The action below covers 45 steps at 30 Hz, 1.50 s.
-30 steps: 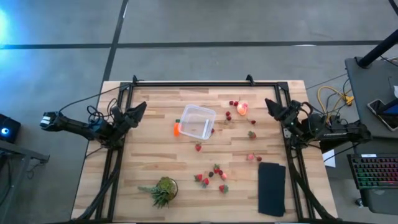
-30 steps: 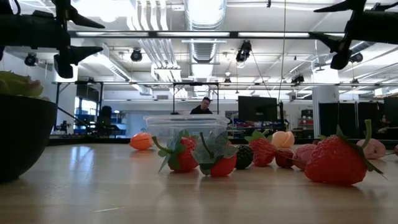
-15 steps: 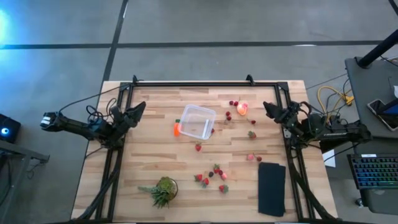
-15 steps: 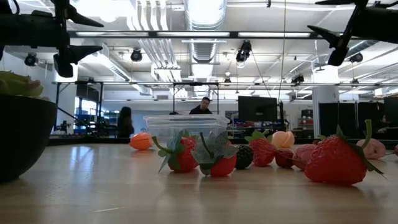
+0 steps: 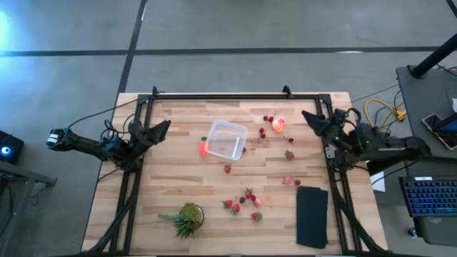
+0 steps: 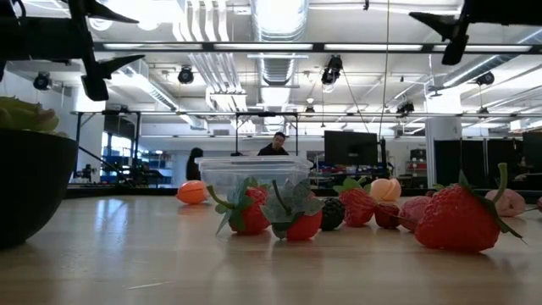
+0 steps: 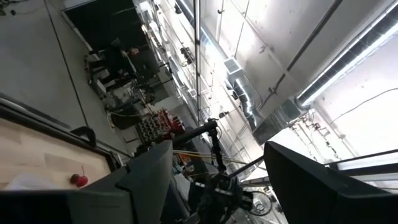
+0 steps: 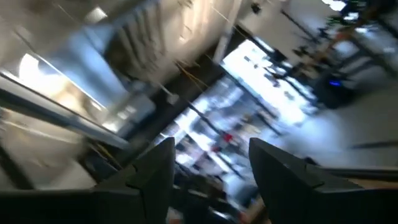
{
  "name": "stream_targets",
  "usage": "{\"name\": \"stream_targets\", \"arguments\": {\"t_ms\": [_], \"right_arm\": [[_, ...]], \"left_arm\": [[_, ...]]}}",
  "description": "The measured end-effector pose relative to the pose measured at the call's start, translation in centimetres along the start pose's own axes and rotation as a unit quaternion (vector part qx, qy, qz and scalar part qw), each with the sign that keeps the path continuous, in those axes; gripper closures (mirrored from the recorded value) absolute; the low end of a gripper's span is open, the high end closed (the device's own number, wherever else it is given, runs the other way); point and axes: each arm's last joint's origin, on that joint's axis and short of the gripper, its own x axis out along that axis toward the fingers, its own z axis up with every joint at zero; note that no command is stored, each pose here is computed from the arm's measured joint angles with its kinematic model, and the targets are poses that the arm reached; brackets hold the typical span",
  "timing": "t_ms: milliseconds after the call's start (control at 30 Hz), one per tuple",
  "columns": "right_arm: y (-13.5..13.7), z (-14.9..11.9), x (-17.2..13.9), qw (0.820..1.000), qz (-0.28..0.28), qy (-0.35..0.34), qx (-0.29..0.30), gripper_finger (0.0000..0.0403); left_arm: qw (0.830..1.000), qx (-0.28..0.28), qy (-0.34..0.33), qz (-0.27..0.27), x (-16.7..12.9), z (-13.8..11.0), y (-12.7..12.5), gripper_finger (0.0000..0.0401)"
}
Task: Pick and placing Produce into tupperware
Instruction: Put the red strawberry into the transparent bin
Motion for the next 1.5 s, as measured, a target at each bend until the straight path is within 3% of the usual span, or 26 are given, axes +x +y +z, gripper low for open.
{"name": "stream_targets", "arguments": {"t_ms": [100, 233, 433, 567, 667, 833, 967, 1100, 1333, 1500], "right_arm": [[0.8, 0.4, 1.2, 0.995, -0.072, 0.055, -0.038, 0.0235], [1.6, 1.0, 2.2, 0.976, -0.178, 0.106, -0.066, 0.0261], [2.4, 2.2, 2.6, 0.931, -0.314, 0.155, -0.105, 0.0257], [2.6, 2.4, 2.7, 0.894, -0.381, 0.2, -0.123, 0.0228], [2.5, 2.2, 2.9, 0.866, -0.433, 0.221, -0.12, 0.0199], [2.3, 2.1, 3.1, 0.814, -0.529, 0.223, -0.094, 0.0156], [2.1, 2.1, 3.5, 0.761, -0.603, 0.229, -0.076, 0.0133], [2.0, 2.2, 4.2, 0.715, -0.648, 0.253, -0.07, 0.0123], [1.4, 2.6, 6.5, 0.69, -0.656, 0.288, -0.101, 0.0127], [0.4, 3.0, 7.8, 0.664, -0.666, 0.319, -0.119, 0.0131]], "left_arm": [[1.0, 0.002, -0.001, 0.002, 0.0, 0.0, 0.0, 0.0161], [1.0, 0.03, -0.001, 0.005, 0.1, 0.0, -0.1, 0.0161], [0.987, 0.154, 0.033, 0.021, 1.2, -0.1, -1.8, 0.0161], [0.957, 0.265, 0.104, 0.056, 2.1, -0.6, -2.8, 0.0161], [0.924, 0.331, 0.16, 0.102, 2.5, -0.5, -3.5, 0.0161], [0.876, 0.38, 0.21, 0.209, 3.1, -0.1, -4.5, 0.0161], [0.851, 0.382, 0.237, 0.269, 3.4, 0.4, -5.5, 0.0161], [0.84, 0.363, 0.251, 0.316, 3.8, 0.8, -6.4, 0.0161], [0.832, 0.297, 0.334, 0.327, 5.0, 0.1, -7.4, 0.0161], [0.801, 0.263, 0.423, 0.331, 5.2, -1.4, -6.6, 0.0161]]}}
